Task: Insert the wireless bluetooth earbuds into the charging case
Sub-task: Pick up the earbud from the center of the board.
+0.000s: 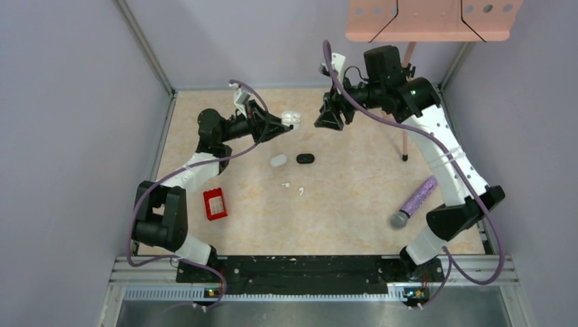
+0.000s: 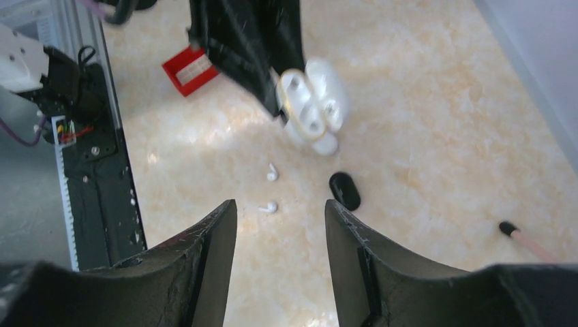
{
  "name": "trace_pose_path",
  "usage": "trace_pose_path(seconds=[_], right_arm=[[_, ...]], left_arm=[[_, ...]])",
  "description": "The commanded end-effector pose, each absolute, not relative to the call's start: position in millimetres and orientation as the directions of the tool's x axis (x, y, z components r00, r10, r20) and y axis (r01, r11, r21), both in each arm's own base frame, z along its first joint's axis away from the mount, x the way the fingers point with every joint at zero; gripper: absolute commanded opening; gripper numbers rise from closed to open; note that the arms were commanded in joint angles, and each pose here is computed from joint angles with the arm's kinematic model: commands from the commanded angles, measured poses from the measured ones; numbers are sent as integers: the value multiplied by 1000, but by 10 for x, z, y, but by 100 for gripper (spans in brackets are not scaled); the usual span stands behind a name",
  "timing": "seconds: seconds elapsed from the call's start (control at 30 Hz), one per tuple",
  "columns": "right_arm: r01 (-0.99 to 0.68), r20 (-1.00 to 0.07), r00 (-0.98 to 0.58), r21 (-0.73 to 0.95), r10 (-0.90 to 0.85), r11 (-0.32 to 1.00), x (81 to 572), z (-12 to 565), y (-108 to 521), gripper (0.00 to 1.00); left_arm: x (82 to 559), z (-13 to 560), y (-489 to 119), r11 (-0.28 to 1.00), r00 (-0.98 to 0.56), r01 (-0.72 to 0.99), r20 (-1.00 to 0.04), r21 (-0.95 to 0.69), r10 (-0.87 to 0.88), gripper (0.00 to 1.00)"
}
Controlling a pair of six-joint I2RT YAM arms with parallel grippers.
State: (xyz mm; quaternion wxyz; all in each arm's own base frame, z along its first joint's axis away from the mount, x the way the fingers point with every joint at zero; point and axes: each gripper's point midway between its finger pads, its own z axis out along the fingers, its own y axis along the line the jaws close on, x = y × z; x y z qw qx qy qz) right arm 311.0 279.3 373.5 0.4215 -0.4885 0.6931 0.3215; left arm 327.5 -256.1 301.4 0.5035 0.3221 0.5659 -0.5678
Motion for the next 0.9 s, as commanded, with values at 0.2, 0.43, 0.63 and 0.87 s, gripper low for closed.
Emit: trace_pose_path(seconds=[0.2, 0.43, 0.63, 0.87], right_arm=[[-903, -807, -335, 127, -485, 411, 2960, 2379, 2644, 38], [-809, -658, -547, 259, -518, 527, 2814, 1527, 2856, 30], [-740, -556, -646, 289, -522, 607, 2896, 1123, 3036, 31], [-692, -457, -704, 272, -543, 669, 2917, 744, 3132, 34]], left_arm=[[3453, 3135, -1922, 358, -272, 859, -919, -365, -284, 0], [3502, 3158, -1485, 512, -217, 775, -917, -370, -334, 0], [3526, 3186, -1206, 601, -169, 704, -912, -377, -374, 0], [3530, 3185, -917, 683, -122, 620, -907, -387, -403, 0]])
